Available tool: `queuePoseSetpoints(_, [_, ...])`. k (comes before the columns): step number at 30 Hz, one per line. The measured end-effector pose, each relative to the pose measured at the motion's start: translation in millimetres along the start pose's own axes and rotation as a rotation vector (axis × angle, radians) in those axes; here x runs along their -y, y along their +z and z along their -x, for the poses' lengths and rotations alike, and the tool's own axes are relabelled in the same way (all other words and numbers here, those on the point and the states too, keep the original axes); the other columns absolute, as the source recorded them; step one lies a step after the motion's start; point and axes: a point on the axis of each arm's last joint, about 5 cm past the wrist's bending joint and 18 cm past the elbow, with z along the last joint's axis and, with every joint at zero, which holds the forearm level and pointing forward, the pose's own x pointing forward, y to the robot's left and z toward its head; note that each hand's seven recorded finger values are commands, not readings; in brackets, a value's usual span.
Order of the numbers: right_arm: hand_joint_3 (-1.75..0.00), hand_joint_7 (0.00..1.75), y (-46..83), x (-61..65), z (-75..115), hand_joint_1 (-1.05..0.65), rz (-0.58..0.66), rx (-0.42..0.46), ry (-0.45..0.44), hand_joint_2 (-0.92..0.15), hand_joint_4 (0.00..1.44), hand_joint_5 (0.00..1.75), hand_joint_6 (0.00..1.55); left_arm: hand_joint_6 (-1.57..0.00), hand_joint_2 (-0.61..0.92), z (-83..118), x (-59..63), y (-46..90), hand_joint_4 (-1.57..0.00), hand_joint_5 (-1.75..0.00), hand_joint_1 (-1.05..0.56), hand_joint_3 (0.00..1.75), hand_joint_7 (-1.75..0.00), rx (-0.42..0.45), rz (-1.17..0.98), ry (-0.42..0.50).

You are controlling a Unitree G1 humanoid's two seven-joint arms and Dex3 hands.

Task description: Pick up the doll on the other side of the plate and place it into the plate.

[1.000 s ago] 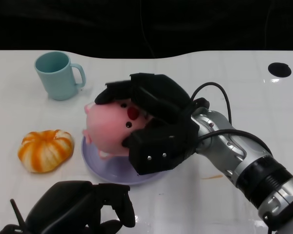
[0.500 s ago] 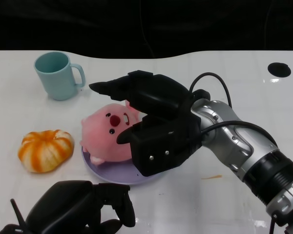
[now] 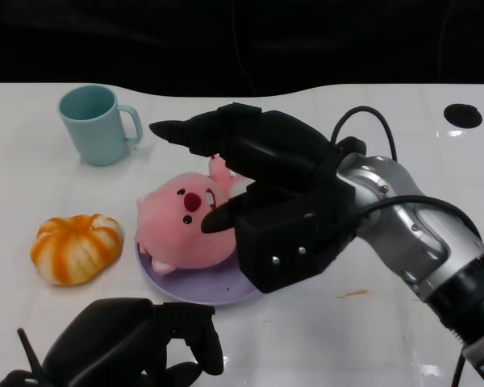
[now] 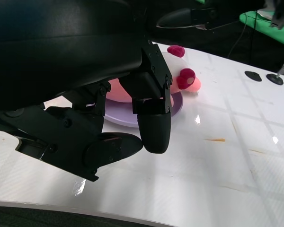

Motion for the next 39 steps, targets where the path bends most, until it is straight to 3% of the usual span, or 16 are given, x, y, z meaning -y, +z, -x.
queuePoseSetpoints(10, [-0.12,0.03,-11.9,8.6,43.1,-0.81,-0.062,-0.030,-0.058,-0.92,0.00,0.44,0.13,-0.77,0.75,-2,-0.7,-1.7,-0.75,-1.39,-0.21,0.60,-1.08,-0.002,-0.004,-0.001])
queuePoseSetpoints(26, [-0.08,0.07,-29.8,-1.9,119.7,-0.65,-0.237,-0.145,-0.081,-0.92,0.01,0.64,0.21,-0.77,0.71,-2,-1.9,-2.7,-0.74,-1.43,-0.20,0.69,-1.12,0.008,-0.019,-0.004])
queuePoseSetpoints(32, [0.00,0.15,-27.2,-8.5,141.4,-0.43,-0.327,-0.190,-0.108,-0.91,0.16,0.85,0.43,-0.77,0.68,-3,-2.3,-3.5,-0.75,-1.44,-0.19,0.73,-1.13,0.007,-0.021,-0.003])
queuePoseSetpoints(34, [-0.04,0.19,-25.8,-9.3,148.2,-0.30,-0.371,-0.207,-0.129,-0.92,0.22,0.88,0.53,-0.76,0.68,-3,-2.6,-3.8,-0.74,-1.43,-0.19,0.74,-1.13,0.007,-0.021,-0.002])
queuePoseSetpoints(39, [-0.11,0.26,-19.0,-8.9,161.8,-0.15,-0.499,-0.238,-0.163,-0.92,0.39,0.99,0.70,-0.76,0.68,-3,-3.0,-4.2,-0.74,-1.44,-0.20,0.73,-1.13,0.006,-0.021,-0.001])
